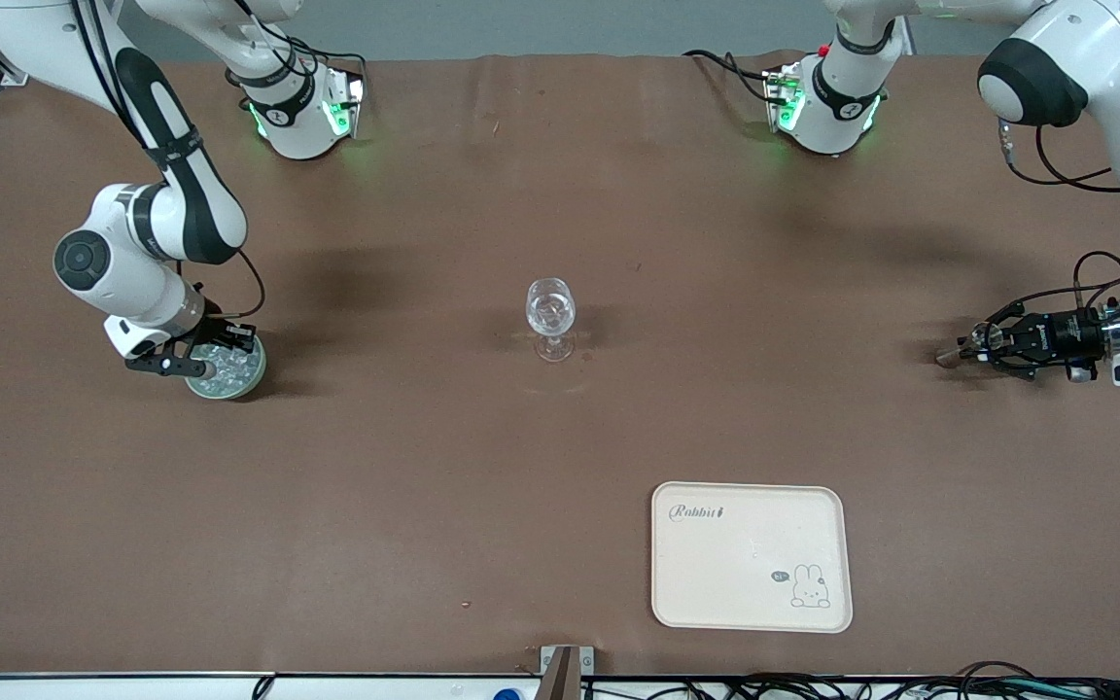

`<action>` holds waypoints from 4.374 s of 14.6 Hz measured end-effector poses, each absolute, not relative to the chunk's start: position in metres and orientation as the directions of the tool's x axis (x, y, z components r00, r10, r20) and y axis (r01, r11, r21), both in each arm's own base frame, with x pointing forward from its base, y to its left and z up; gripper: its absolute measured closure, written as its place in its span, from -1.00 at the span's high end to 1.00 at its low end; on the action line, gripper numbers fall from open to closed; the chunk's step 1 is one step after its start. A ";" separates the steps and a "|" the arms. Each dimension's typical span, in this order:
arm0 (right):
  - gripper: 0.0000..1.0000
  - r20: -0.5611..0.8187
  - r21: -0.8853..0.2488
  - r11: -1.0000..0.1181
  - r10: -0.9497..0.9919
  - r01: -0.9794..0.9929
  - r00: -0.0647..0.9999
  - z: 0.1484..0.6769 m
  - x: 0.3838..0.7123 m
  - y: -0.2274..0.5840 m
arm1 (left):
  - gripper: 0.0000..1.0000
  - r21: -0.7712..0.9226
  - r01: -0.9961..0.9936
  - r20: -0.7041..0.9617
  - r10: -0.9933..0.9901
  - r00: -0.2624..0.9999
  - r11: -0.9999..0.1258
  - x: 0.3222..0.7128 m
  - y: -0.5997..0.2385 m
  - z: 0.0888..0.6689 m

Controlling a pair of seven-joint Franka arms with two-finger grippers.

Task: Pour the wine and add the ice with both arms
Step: 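Grasp an ice cube with the right gripper while the left gripper grasps the jigger, then lift the ice cube with the right gripper while the left gripper lifts the jigger, then carry the jigger with the left gripper to above the wine glass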

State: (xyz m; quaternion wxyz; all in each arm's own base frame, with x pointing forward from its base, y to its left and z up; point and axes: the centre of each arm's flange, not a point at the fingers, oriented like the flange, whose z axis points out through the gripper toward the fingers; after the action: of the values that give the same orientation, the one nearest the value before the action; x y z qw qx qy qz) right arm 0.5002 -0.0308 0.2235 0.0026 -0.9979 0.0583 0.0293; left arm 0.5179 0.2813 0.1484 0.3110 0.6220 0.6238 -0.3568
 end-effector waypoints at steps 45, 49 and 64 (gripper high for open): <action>-0.37 -0.159 0.064 -0.993 -0.110 -0.101 0.981 0.414 0.575 -0.044 | -0.57 0.016 0.905 -0.927 0.333 0.172 -0.425 0.596 -0.144 0.411; -0.37 -0.055 0.052 -0.990 -0.137 -0.134 0.989 0.543 0.575 -0.054 | -0.57 0.015 0.912 -0.902 0.387 0.188 -0.410 0.577 -0.214 0.404; -0.37 0.012 0.008 -0.988 -0.155 -0.155 0.988 0.651 0.563 -0.058 | -0.57 0.016 0.899 -0.739 0.600 0.304 -0.437 0.530 -0.329 0.369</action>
State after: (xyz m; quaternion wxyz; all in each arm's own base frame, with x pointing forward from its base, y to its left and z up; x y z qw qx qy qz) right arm 0.5626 -0.0577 0.6512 -0.0043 -0.9970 0.0776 -0.0056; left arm 0.5298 -0.3291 0.3689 0.2206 0.7769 0.4827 -0.3388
